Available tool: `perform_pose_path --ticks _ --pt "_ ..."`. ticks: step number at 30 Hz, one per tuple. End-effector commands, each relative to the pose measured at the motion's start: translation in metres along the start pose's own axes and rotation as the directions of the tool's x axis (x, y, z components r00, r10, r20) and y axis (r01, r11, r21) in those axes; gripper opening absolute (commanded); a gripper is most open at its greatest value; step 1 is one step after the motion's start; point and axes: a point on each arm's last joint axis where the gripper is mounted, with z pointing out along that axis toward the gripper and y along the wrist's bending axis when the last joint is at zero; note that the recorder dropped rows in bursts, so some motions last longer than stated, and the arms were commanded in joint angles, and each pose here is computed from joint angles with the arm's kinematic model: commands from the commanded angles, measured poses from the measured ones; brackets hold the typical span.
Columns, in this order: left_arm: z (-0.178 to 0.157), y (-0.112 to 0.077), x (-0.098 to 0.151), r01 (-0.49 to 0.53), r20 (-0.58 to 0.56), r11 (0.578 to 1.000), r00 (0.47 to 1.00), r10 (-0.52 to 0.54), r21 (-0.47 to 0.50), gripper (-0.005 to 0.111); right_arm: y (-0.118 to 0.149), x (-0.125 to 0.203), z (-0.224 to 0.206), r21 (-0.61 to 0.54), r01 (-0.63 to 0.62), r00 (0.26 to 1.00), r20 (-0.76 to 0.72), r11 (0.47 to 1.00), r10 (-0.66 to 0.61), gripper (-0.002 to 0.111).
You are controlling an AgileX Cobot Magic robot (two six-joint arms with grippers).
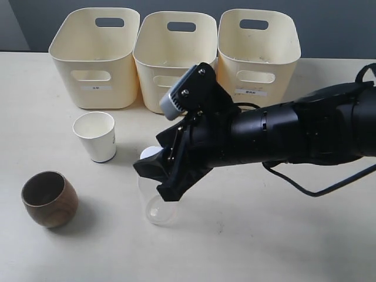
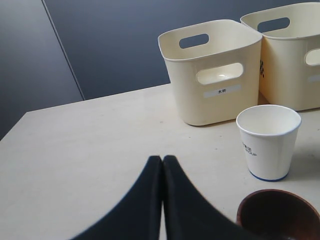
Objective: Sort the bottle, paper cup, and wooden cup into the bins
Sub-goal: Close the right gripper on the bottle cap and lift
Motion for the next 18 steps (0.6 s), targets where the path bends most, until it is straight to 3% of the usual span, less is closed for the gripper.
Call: perform_pose_path --ticks 1,9,11,18 --pt "0.000 0.000 0.000 -0.004 0.010 1.000 1.000 0.004 0.001 0.000 -0.004 0.009 0.011 -0.001 -0.020 0.999 -0.039 1.000 0.020 0.060" --pt "0.000 0.000 0.000 -0.004 0.010 1.000 1.000 0.004 0.001 0.000 -0.013 0.007 0.028 -0.008 -0.031 0.998 -0.049 0.999 0.030 0.060" --pt "0.000 0.000 0.000 -0.004 0.010 1.000 1.000 0.004 0.001 0.000 -0.014 0.010 0.031 -0.015 -0.039 0.998 -0.058 0.999 0.038 0.056" --pt "0.000 0.000 0.000 -0.004 0.010 1.000 1.000 0.004 0.001 0.000 -0.013 0.011 0.032 -0.021 -0.060 0.996 -0.062 0.998 0.059 0.008"
